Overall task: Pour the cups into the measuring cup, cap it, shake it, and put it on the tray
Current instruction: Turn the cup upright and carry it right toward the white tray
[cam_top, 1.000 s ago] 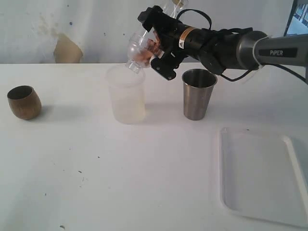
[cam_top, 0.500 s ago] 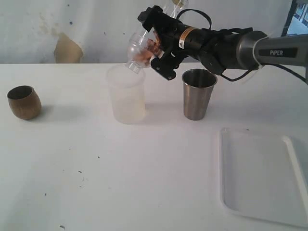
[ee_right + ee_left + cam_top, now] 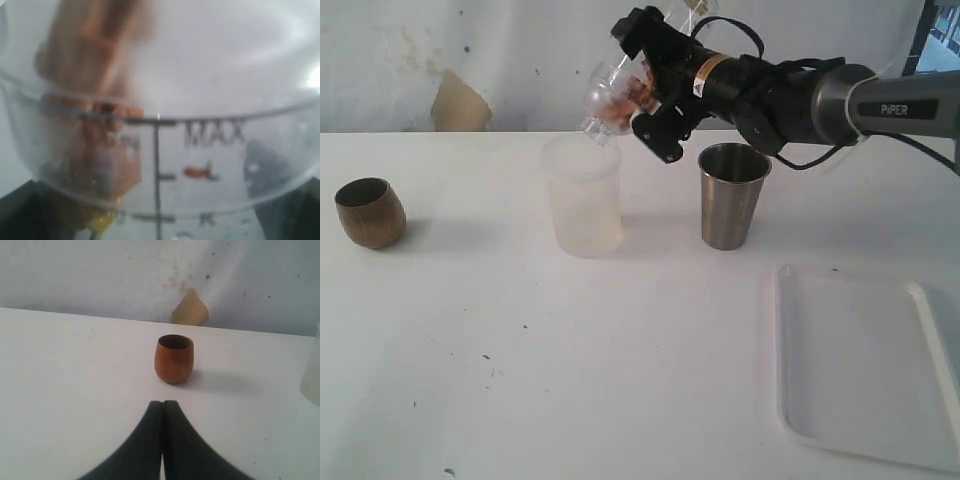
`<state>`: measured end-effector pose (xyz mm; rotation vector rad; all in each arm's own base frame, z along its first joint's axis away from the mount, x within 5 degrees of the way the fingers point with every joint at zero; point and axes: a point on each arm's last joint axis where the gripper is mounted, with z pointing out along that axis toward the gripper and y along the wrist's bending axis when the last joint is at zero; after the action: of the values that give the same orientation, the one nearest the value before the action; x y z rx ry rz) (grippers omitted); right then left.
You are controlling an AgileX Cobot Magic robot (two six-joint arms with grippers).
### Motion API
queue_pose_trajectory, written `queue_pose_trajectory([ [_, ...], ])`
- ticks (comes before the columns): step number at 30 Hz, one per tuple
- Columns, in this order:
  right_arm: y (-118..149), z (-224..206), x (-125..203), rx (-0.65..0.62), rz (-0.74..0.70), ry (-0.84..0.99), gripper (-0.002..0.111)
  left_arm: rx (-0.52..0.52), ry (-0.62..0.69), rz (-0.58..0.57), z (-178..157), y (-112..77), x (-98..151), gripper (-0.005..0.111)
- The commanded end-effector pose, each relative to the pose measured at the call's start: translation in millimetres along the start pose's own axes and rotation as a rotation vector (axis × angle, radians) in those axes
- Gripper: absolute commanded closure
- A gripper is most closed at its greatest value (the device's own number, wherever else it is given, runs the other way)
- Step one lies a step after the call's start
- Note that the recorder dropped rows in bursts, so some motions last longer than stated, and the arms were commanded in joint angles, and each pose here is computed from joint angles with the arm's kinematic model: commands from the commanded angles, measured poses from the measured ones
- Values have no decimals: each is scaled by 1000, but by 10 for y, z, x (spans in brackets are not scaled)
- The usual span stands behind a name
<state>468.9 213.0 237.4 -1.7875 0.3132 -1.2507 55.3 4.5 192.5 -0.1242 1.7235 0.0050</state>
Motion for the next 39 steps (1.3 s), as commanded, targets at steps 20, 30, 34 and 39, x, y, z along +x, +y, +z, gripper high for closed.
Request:
queue_pose_trajectory([
  [20, -199, -797, 1251, 507, 2287, -336, 108, 1, -1, -4, 1, 0, 13, 107],
  [30, 146, -1272, 1285, 474, 2293, -234, 108, 1, -1, -4, 1, 0, 13, 107],
  [34, 207, -1505, 1384, 367, 2258, 61, 108, 1, -1, -4, 1, 0, 13, 107],
  [39, 194, -1755, 1198, 222, 2171, 90, 108, 1, -1, -4, 1, 0, 13, 107],
])
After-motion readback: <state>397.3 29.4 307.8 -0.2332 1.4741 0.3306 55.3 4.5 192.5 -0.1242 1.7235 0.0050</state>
